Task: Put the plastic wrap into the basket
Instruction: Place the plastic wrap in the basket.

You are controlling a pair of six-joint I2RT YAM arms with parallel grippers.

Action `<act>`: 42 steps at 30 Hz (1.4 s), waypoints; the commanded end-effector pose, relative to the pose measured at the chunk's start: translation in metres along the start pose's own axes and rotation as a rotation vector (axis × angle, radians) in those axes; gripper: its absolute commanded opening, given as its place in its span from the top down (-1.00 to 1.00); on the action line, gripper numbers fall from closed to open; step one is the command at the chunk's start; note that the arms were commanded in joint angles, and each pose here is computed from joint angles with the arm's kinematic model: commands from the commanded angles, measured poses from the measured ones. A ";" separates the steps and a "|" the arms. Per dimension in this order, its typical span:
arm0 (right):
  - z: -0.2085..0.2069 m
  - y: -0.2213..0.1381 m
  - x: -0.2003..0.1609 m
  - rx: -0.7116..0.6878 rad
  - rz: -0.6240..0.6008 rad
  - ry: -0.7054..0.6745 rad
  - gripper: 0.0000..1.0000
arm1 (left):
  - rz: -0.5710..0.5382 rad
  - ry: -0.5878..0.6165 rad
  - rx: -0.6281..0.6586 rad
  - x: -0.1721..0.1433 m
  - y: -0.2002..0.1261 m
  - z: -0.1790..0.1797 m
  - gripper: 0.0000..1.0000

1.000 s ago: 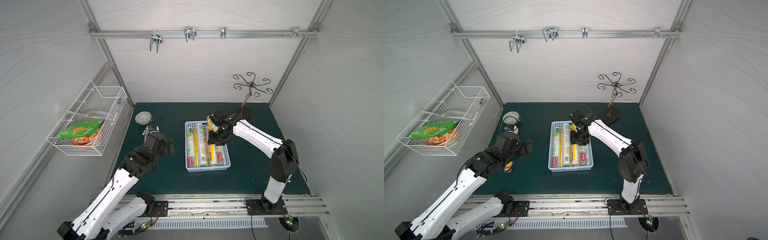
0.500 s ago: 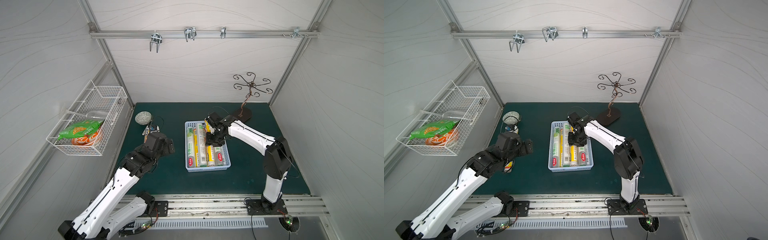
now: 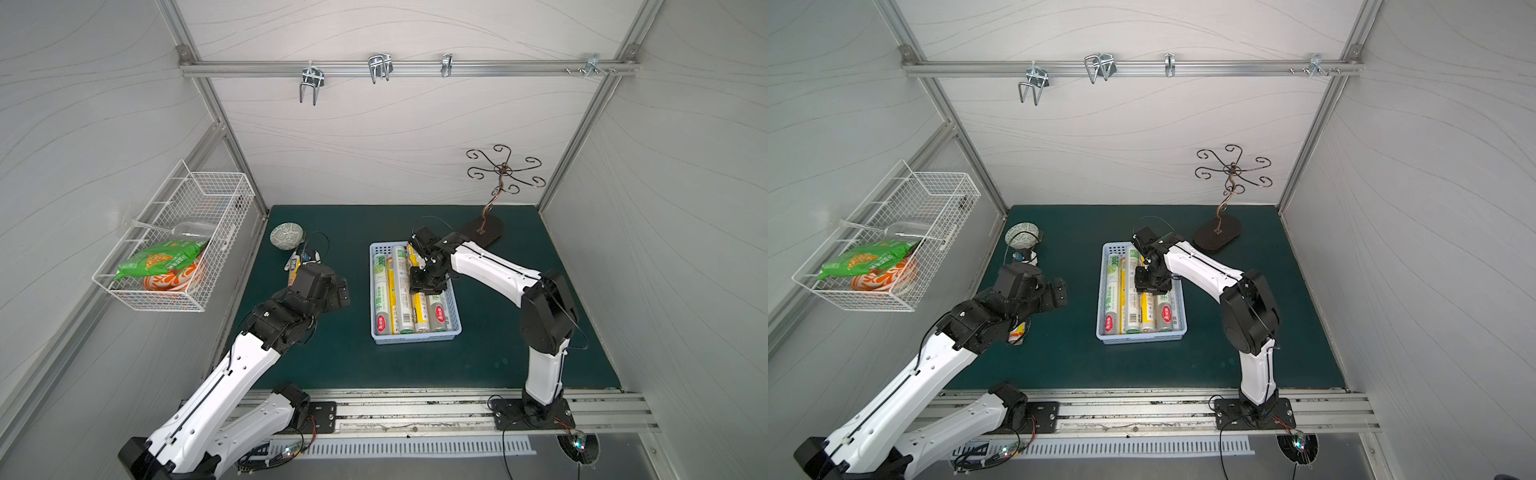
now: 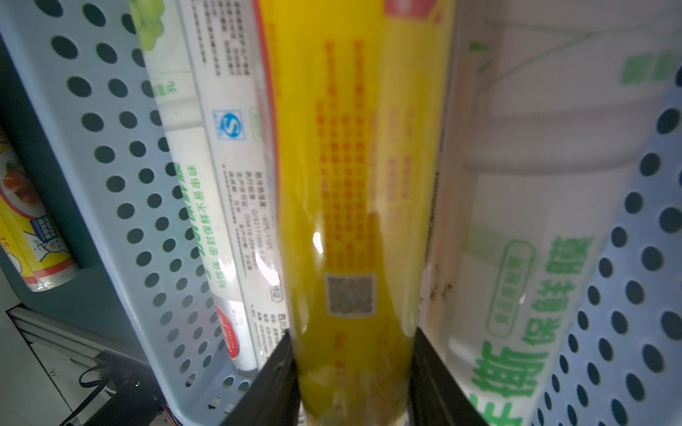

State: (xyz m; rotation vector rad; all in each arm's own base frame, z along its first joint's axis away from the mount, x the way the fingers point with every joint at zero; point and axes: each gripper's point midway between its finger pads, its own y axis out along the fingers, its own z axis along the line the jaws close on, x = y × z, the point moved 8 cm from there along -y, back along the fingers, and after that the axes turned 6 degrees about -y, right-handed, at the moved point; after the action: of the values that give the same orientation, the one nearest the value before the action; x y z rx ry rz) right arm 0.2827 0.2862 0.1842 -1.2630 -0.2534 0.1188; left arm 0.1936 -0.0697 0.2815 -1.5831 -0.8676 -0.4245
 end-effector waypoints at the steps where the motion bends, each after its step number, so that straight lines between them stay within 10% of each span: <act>1: 0.003 -0.002 -0.002 -0.015 -0.005 -0.027 0.12 | -0.030 -0.019 -0.029 0.007 0.000 -0.005 -0.99; 42: -0.003 -0.128 -0.037 0.031 -0.256 -0.173 -0.79 | -0.043 -0.010 0.008 0.014 0.007 -0.009 -0.99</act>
State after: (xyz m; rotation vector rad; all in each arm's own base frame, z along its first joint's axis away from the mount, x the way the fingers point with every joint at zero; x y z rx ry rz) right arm 0.2499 0.2482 0.2927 -1.1708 -0.5266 0.0114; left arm 0.1989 -0.0723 0.2749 -1.5692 -0.8445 -0.4029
